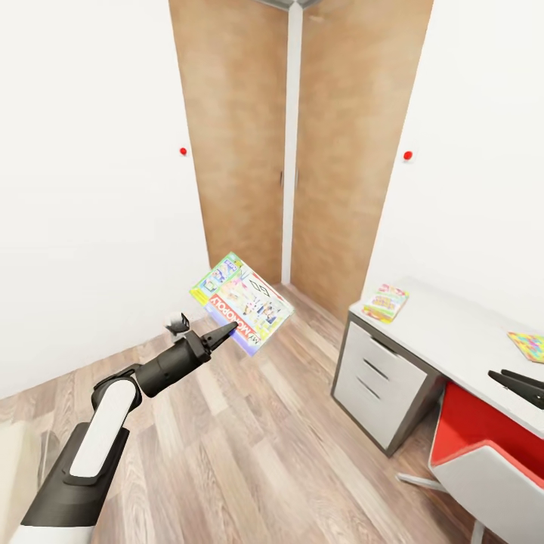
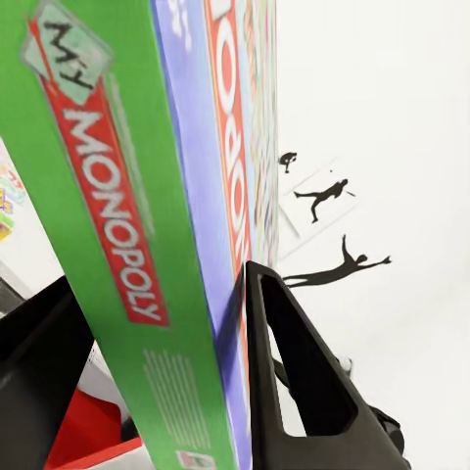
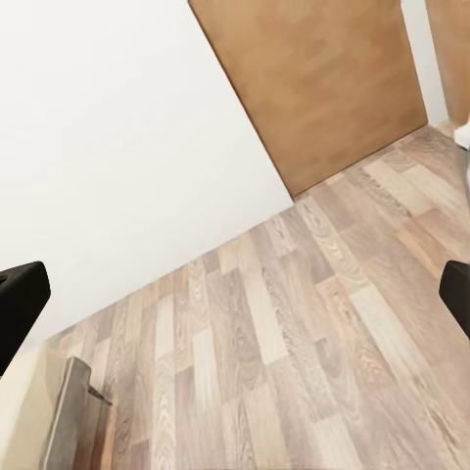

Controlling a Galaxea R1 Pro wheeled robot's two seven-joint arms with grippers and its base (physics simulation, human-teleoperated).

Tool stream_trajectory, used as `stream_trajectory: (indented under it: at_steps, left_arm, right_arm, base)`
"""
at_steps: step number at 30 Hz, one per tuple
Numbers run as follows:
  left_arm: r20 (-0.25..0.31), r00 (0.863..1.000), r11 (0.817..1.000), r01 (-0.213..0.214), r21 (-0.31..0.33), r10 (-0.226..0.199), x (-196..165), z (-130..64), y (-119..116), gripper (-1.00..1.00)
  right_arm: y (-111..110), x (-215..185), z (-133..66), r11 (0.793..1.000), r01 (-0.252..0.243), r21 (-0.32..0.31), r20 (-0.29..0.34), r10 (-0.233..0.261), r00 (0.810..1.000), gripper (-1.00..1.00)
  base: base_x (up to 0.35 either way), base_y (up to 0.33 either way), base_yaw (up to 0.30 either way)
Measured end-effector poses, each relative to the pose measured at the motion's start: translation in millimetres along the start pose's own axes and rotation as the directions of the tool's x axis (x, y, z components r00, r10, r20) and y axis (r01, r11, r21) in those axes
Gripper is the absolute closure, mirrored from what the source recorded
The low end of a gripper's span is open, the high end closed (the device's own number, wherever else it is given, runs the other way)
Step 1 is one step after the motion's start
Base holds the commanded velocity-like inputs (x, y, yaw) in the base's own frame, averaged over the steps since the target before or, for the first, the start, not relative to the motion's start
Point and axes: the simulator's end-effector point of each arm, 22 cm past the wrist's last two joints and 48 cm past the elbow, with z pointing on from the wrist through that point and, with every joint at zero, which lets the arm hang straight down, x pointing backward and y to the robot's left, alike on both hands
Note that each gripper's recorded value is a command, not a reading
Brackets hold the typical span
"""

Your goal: Put all the toys in the child's room - the three board games (two on the bed and one on the table), the two jigsaw puzzles on the table, and the tennis ball on the table - inside the toy box on the table in the child's room.

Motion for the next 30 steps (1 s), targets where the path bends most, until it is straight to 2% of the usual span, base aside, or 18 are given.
stream_trajectory:
  at_steps: [30]
  left_arm:
    - [-0.002,1.0,1.0,0.001,0.002,-0.001,1.4,1.6,-1.2,1.0]
  right_arm:
    - [0.1,-3.0,-3.4,1.0,0.003,0.001,0.007,-0.003,1.0,-1.0]
  base:
    - [0.336,0.0,-0.012]
